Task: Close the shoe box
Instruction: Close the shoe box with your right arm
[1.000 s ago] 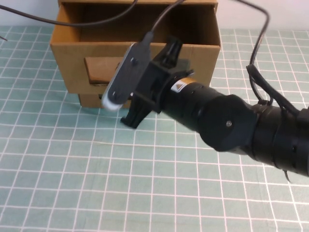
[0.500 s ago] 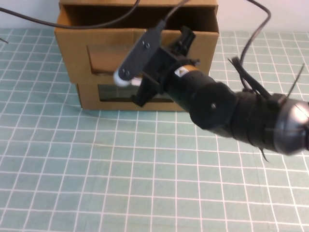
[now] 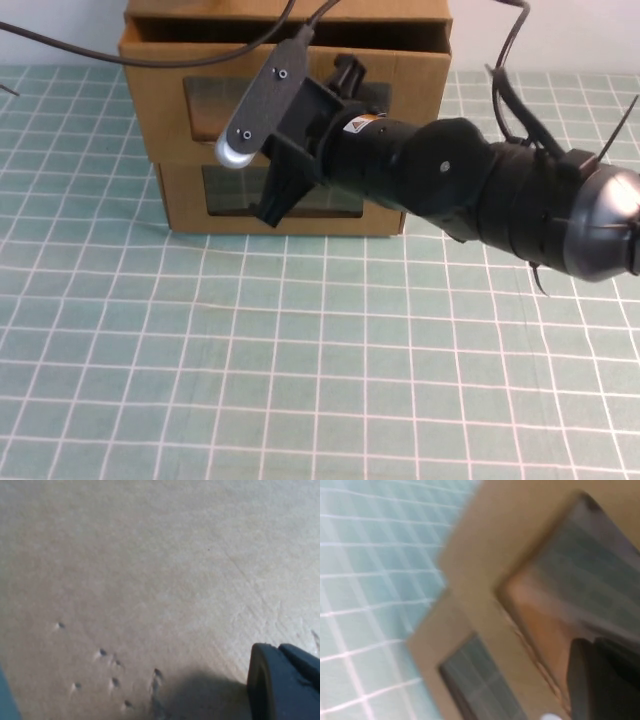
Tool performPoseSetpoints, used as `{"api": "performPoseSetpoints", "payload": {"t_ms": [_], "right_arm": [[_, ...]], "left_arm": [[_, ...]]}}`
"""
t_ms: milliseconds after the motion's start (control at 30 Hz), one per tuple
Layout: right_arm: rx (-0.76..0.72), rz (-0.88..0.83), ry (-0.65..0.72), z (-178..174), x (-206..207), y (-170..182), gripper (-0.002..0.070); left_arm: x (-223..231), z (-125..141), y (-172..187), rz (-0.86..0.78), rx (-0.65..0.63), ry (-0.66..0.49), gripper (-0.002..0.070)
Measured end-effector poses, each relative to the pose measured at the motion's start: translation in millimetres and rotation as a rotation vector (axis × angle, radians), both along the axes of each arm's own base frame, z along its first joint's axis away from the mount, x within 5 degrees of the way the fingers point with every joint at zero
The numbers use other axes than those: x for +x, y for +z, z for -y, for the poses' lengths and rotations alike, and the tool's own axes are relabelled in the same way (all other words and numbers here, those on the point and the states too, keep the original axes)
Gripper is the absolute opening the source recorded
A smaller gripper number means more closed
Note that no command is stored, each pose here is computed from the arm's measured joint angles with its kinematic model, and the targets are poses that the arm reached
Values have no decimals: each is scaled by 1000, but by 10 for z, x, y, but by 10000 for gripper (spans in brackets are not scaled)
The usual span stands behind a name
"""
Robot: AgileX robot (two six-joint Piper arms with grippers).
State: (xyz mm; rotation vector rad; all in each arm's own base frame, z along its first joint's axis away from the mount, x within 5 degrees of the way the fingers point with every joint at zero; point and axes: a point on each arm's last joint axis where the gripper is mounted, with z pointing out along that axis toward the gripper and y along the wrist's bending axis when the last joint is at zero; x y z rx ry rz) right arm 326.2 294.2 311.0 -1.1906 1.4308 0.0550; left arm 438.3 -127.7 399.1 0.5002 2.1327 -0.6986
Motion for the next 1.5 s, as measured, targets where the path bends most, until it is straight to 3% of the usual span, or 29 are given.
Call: {"api": "performPoseSetpoints", "payload": {"t_ms": [133, 333, 933, 1267, 1500], "right_arm": [[16, 1, 38, 23, -109, 164, -14], [73, 56, -13, 108, -116, 355, -14], [110, 2, -203, 377, 469, 62, -14], [119, -24, -180, 376, 497, 88, -14], [92, -101, -52, 351, 361, 164, -14]], "left_arm": [[-1, 1, 0, -1, -1, -1, -5], [-4, 2, -2, -4, 0, -4, -5], [-10, 7, -3, 0, 5, -18, -5], [-12, 7, -4, 4, 11, -24, -6], [-14, 9, -5, 5, 13, -29, -5]]}}
